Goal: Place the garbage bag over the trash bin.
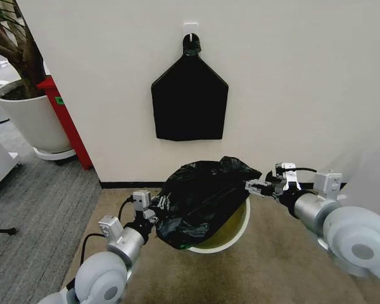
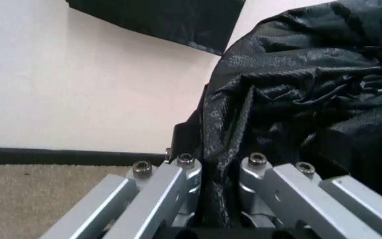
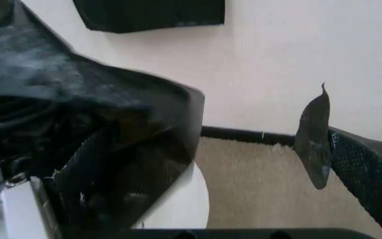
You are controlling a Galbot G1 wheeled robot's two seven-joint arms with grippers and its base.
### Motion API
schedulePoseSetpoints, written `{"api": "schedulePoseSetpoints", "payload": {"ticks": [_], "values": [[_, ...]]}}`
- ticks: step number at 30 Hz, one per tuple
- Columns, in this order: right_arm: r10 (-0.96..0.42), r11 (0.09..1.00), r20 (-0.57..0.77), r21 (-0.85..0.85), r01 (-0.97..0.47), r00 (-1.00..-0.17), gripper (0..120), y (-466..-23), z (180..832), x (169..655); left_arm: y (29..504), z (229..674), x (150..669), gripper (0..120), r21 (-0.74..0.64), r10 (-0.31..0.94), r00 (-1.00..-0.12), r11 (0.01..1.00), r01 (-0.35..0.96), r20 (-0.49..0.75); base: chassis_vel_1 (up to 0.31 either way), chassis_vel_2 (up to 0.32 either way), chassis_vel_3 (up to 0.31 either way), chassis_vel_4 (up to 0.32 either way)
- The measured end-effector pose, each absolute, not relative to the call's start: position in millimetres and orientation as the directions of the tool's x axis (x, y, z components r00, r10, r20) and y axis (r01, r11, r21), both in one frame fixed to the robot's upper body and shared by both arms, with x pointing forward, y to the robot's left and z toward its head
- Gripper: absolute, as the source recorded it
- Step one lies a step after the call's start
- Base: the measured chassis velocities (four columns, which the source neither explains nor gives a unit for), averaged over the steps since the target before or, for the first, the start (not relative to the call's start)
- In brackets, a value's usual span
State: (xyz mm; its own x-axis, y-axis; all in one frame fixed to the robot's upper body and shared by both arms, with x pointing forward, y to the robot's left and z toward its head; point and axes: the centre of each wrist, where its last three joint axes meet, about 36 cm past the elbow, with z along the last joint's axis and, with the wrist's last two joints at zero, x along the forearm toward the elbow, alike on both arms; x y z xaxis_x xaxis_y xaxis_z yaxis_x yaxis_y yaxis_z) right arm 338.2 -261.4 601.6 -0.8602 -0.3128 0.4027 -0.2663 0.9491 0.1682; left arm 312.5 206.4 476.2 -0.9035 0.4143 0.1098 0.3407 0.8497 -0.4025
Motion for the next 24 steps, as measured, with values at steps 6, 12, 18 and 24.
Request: {"api": "schedulePoseSetpoints", "payload": {"ticks": [6,12,18,24], "values": [[-0.321,0.947,0.375,0.147,-0.286,-0.87,100,-260.2,611.7,334.1,207.0,477.0,317.5,4,-0.407,0.402,-0.906,0.856,0.318,0.136,0.0,0.0,0.0,0.0],[-0.319,0.947,0.357,0.104,-0.302,-0.878,100,-261.8,611.7,334.9,207.7,478.3,321.6,4,-0.415,0.387,-0.909,0.86,0.296,0.155,0.0,0.0,0.0,0.0],[-0.339,0.933,0.312,-0.011,-0.36,-0.888,100,-263.7,611.0,335.7,209.9,482.4,327.1,4,-0.414,0.378,-0.912,0.864,0.285,0.16,0.0,0.0,0.0,0.0],[-0.403,0.864,0.262,-0.207,-0.459,-0.877,100,-264.2,623.3,334.3,213.5,486.4,331.0,4,-0.353,0.384,-0.914,0.88,0.318,0.132,0.0,0.0,0.0,0.0]]}}
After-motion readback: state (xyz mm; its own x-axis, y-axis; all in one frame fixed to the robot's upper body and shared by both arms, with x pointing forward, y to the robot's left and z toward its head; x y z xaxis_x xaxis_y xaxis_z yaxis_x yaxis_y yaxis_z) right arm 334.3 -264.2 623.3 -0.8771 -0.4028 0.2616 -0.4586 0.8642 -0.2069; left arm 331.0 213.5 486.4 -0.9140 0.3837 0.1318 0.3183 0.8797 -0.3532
